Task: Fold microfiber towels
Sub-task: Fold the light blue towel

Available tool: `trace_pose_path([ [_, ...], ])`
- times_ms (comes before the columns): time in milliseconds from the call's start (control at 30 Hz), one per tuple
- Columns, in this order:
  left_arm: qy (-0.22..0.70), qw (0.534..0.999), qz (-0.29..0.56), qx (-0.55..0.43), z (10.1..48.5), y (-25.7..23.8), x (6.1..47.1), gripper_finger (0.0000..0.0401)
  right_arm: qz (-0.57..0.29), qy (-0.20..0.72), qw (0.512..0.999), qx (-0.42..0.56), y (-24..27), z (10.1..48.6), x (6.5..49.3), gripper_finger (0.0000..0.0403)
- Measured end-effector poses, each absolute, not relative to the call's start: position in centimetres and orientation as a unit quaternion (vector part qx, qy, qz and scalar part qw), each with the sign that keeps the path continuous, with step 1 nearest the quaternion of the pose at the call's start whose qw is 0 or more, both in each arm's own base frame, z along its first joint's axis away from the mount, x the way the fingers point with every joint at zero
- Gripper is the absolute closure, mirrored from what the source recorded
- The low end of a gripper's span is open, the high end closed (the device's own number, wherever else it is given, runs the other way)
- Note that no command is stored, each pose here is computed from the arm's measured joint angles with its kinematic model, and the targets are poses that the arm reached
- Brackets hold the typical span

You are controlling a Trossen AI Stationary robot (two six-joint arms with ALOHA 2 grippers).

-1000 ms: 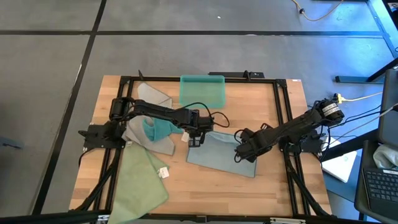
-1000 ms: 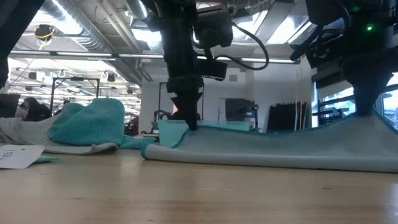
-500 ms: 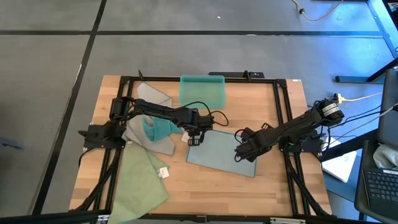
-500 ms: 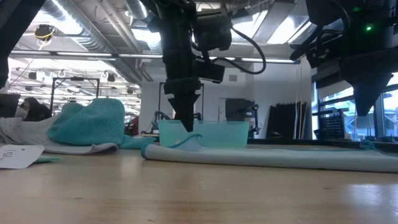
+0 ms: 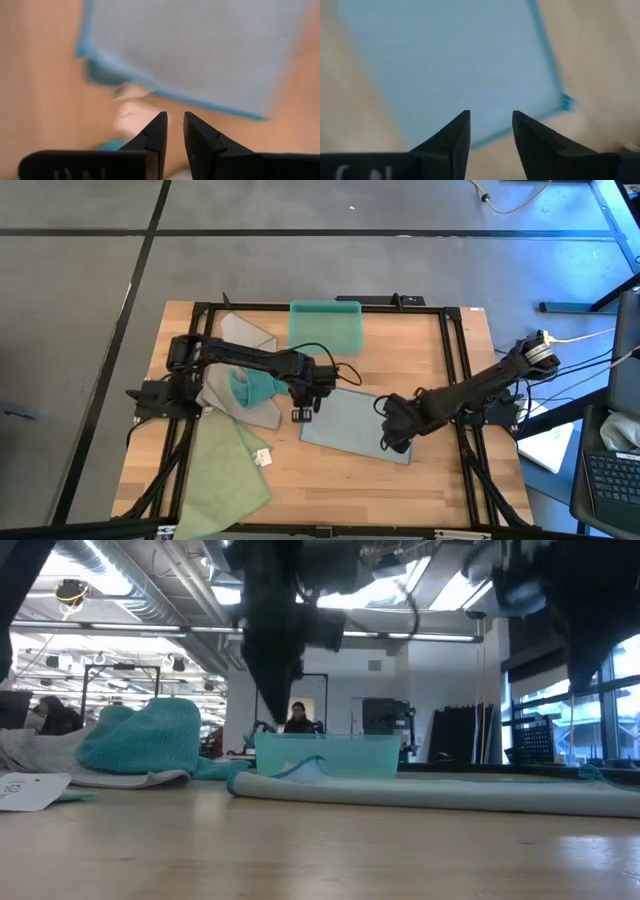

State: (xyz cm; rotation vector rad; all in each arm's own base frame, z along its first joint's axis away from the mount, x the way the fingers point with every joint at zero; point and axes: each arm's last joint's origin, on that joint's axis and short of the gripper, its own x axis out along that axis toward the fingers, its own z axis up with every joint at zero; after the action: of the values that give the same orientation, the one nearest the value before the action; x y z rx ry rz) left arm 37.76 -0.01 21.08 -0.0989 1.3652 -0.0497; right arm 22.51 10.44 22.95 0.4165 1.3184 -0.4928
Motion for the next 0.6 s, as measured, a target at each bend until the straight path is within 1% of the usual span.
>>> trace_pose_path([
  [100, 0.609, 0.787, -0.076, -0.054, 22.3, -1.6, 37.6, 0.0345, -0.171, 0.551, 0.783, 0.231, 11.7, 24.5, 22.6, 0.0254],
  [200, 0.593, 0.792, -0.147, -0.021, 23.4, -3.9, 37.0, 0.0349, -0.113, 0.511, 0.812, 0.257, 13.2, 25.9, 22.3, 0.0254],
  [267, 0.585, 0.79, -0.183, 0.009, 24.2, -5.6, 36.3, 0.035, -0.072, 0.488, 0.827, 0.27, 14.4, 26.8, 21.7, 0.0254],
  [333, 0.571, 0.796, -0.199, 0.022, 25.0, -7.2, 35.8, 0.035, -0.041, 0.47, 0.832, 0.291, 15.4, 27.7, 20.9, 0.0254],
  [367, 0.568, 0.799, -0.194, 0.027, 25.4, -7.9, 35.3, 0.035, -0.037, 0.464, 0.832, 0.303, 15.9, 28.0, 20.3, 0.0253],
  [467, 0.549, 0.82, -0.158, 0.037, 26.4, -9.3, 33.6, 0.035, -0.061, 0.446, 0.832, 0.323, 17.1, 28.4, 18.4, 0.0253],
  [600, 0.536, 0.839, -0.095, -0.004, 25.3, -9.7, 30.3, 0.035, -0.115, 0.479, 0.813, 0.309, 18.1, 27.3, 16.0, 0.0253],
])
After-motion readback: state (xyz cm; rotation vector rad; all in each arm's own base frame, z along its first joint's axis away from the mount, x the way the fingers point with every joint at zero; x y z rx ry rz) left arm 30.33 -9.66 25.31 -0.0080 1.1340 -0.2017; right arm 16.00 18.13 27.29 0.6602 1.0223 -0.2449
